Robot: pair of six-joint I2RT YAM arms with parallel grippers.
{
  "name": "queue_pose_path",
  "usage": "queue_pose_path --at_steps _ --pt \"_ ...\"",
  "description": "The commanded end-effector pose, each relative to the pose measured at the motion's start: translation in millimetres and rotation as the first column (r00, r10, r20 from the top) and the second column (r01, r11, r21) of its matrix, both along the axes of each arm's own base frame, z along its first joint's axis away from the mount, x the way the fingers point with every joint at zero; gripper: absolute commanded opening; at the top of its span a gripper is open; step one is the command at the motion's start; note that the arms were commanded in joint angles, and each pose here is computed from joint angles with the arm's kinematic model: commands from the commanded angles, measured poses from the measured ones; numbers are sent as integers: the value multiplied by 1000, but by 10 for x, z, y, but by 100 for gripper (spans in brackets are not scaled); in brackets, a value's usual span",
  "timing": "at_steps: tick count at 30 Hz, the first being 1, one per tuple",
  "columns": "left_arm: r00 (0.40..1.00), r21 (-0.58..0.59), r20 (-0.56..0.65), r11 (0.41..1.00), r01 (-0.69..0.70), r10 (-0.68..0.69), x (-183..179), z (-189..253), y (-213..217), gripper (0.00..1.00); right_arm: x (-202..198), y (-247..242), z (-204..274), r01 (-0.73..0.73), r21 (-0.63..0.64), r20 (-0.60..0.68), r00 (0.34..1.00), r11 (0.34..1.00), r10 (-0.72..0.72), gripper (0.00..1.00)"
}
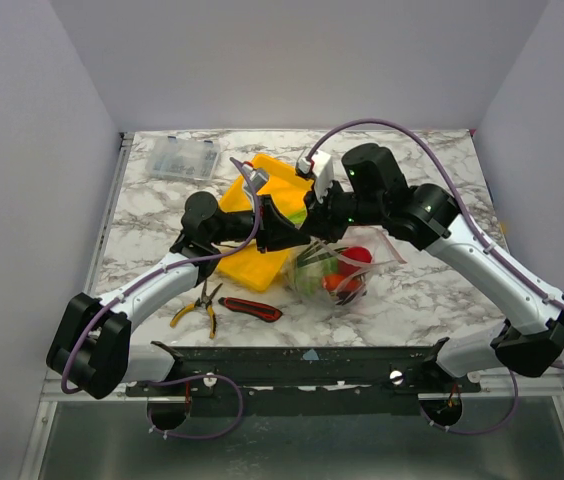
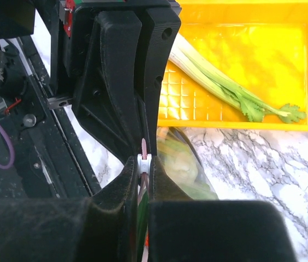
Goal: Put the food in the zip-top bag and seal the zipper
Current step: Zip the zipper food storage bag at the center of the board.
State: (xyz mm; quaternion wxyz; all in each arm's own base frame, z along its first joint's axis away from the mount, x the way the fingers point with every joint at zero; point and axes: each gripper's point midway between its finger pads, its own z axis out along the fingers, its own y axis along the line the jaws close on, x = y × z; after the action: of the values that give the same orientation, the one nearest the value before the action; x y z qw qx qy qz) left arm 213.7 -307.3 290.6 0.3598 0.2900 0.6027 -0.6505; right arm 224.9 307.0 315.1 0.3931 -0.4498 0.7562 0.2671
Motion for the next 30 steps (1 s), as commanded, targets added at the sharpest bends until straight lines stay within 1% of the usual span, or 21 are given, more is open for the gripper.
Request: queue_pose_path --at_steps 1,7,10,16,22,25,26,27,28,29,30 --pt "999 -37 49 999 -23 25 21 100 34 0 -17 -67 90 16 23 37 999 1000 -17 1" --pt "994 -17 42 995 -99 100 153 8 176 0 -71 -278 72 87 17 46 995 996 -88 0" --pt "989 -18 47 990 -139 139 203 -6 261 0 -128 -381 73 115 34 46 992 993 -117 0" --pt "988 -28 63 990 -140 141 173 19 289 0 -201 -487 55 143 50 39 989 988 -145 1" --pt "986 -10 54 987 -160 160 202 -49 324 0 -240 -589 -47 169 7 18 985 986 -169 1" --pt "985 -8 54 987 -163 163 205 -58 340 0 -250 -685 -102 206 -15 14 979 978 -206 1" --pt "985 -7 54 987 -161 162 203 -64 340 0 -229 -716 -86 224 -14 27 974 975 -223 5" --pt "986 -6 53 988 -156 156 198 -68 339 0 -207 -726 -59 271 5 5 963 963 -271 13" --pt "987 -6 51 989 -150 150 195 -64 333 0 -153 -745 -15 336 19 -17 942 942 -336 28" --pt "988 -8 46 989 -145 146 193 -65 328 0 -105 -752 31 411 36 -59 911 911 -408 40" --pt "989 -10 41 990 -140 141 192 -62 324 0 -84 -743 69 461 35 -105 884 887 -456 43"
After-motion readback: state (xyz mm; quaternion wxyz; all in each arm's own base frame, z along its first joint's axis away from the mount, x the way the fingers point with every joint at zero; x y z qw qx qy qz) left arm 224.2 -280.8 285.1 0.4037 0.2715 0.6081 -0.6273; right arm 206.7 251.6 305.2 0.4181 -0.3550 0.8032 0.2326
